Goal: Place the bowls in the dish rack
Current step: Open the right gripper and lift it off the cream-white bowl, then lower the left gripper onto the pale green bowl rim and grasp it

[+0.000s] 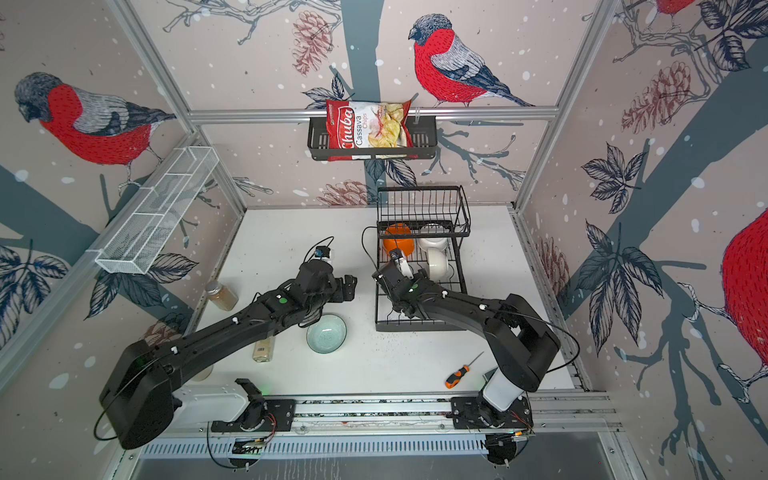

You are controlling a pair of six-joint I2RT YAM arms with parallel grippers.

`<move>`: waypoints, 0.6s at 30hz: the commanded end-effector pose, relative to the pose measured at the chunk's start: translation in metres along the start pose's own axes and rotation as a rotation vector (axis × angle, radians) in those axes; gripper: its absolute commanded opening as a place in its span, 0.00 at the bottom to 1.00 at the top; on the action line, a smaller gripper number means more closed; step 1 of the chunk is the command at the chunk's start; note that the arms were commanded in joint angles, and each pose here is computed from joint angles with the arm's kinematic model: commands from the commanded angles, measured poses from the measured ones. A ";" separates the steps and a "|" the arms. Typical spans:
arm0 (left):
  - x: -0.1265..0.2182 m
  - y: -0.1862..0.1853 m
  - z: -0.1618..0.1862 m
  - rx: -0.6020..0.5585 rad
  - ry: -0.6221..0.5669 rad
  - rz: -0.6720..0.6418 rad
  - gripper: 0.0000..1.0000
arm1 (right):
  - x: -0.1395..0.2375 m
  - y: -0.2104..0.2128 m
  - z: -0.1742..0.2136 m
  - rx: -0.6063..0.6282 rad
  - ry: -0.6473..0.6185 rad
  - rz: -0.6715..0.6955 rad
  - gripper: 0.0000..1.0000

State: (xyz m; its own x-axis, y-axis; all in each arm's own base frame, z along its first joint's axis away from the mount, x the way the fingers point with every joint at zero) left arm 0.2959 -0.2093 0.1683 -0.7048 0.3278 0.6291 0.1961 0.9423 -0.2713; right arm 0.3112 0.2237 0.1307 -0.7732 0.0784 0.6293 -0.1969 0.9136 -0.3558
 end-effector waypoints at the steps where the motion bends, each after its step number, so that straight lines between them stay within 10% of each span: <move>1: 0.003 0.003 0.002 -0.002 0.016 -0.013 0.94 | 0.013 0.003 -0.016 -0.017 -0.050 -0.038 0.77; 18: 0.033 0.026 0.040 0.008 0.191 -0.082 0.92 | 0.063 0.031 -0.049 -0.042 -0.091 -0.333 0.77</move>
State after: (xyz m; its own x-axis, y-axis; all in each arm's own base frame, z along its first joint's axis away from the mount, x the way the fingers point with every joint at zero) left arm 0.2627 -0.1858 0.1574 -0.6115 0.2789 0.7404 0.1583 0.9600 -0.2308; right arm 0.2922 0.2665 0.1875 -0.7521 -0.1888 0.6314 -0.3699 0.9138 -0.1674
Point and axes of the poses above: each gripper's point midway between its finger pads, its own x axis back along the fingers, its own y axis along the line the jaws close on, z = x × y, the point moved 2 cm from there along x, back along the fingers, and after that the axes turned 1 degree about -x, right-handed, at the moved point
